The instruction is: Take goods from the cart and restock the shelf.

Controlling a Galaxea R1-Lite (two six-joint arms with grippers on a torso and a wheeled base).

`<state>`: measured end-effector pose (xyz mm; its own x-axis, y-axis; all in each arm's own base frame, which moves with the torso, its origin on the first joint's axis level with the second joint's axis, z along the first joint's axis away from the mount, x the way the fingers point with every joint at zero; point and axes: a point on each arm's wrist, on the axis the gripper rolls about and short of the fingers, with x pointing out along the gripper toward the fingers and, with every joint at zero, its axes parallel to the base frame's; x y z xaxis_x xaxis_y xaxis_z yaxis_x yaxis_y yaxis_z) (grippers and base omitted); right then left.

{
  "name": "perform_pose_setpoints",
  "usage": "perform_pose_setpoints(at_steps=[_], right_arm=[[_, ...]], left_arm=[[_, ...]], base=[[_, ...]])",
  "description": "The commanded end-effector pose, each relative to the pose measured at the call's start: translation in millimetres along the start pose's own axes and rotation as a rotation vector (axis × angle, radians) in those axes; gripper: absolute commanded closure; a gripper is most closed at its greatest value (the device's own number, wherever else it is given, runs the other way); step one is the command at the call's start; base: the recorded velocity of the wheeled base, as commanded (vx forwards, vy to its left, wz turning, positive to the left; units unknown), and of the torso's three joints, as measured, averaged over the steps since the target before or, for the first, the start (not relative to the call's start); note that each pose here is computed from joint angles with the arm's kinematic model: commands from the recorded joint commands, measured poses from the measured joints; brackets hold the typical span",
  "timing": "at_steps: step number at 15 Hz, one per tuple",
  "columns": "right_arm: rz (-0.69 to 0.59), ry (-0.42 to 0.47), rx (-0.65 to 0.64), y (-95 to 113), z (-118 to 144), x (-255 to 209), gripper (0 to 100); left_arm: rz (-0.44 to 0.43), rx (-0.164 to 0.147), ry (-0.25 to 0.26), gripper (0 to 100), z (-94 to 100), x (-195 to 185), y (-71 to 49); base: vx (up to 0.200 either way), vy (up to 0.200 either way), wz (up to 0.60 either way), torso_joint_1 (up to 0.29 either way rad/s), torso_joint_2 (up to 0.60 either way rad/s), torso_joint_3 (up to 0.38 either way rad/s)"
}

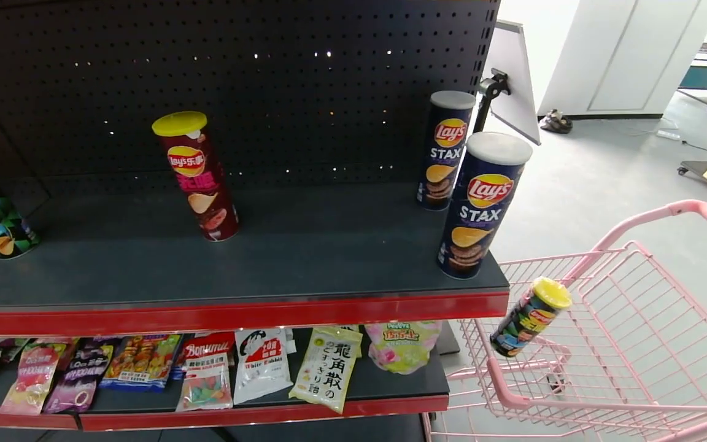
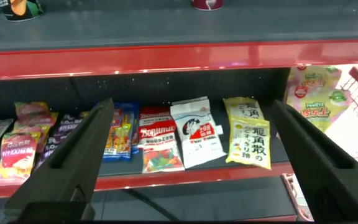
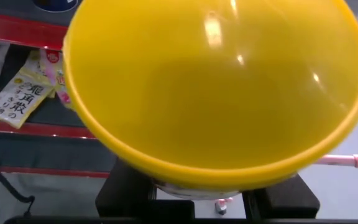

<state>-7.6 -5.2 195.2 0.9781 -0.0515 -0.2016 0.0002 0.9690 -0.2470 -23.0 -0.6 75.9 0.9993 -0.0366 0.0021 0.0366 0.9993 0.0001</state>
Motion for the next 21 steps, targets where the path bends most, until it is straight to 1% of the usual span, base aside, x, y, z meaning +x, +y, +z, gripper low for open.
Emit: perform_pose_setpoints(at_steps=[1, 4, 7, 11, 15, 17, 19, 21], right_arm=[[-0.019, -0.028, 0.010, 1, -11, -6, 100], [-0.013, -0.061, 0.025, 3, -25, -13, 100], [0.021, -0.088, 0.025, 6, -41, -16, 100], [0.032, -0.104, 0.030, 7, -46, -18, 100], [0.119, -0.124, 0.037, 7, -39, -18, 100], [0.263, -0.143, 0.031, 9, -34, -15, 100], [0.316, -0.166, 0.031, 8, -18, -9, 100], [0.340, -0.192, 0.058, 7, 7, 6, 100]], left_arm=[[0.001, 0.000, 0.001, 0, 0.0, 0, 0.0], [0.000, 0.000, 0.001, 0, 0.0, 0, -0.1], [0.001, 0.000, 0.001, 0, 0.0, 0, 0.0], [0.000, 0.000, 0.001, 0, 0.0, 0, -0.1], [0.000, 0.000, 0.001, 0, 0.0, 0, -0.1], [0.000, 0.000, 0.001, 0, 0.0, 0, -0.1], [0.000, 0.000, 0.001, 0, 0.0, 0, -0.1], [0.000, 0.000, 0.001, 0, 0.0, 0, -0.1]], base=[[0.000, 0.000, 0.00, 0.000, 0.00, 0.000], [0.000, 0.200, 0.00, -0.001, 0.00, -0.001], [0.000, 0.200, 0.00, 0.007, 0.00, -0.001], [0.000, 0.200, 0.00, 0.000, 0.00, 0.002], [0.000, 0.200, 0.00, 0.004, 0.00, 0.002], [0.000, 0.200, 0.00, 0.005, 0.00, 0.002], [0.000, 0.200, 0.00, 0.002, 0.00, 0.005], [0.000, 0.200, 0.00, 0.000, 0.00, 0.005]])
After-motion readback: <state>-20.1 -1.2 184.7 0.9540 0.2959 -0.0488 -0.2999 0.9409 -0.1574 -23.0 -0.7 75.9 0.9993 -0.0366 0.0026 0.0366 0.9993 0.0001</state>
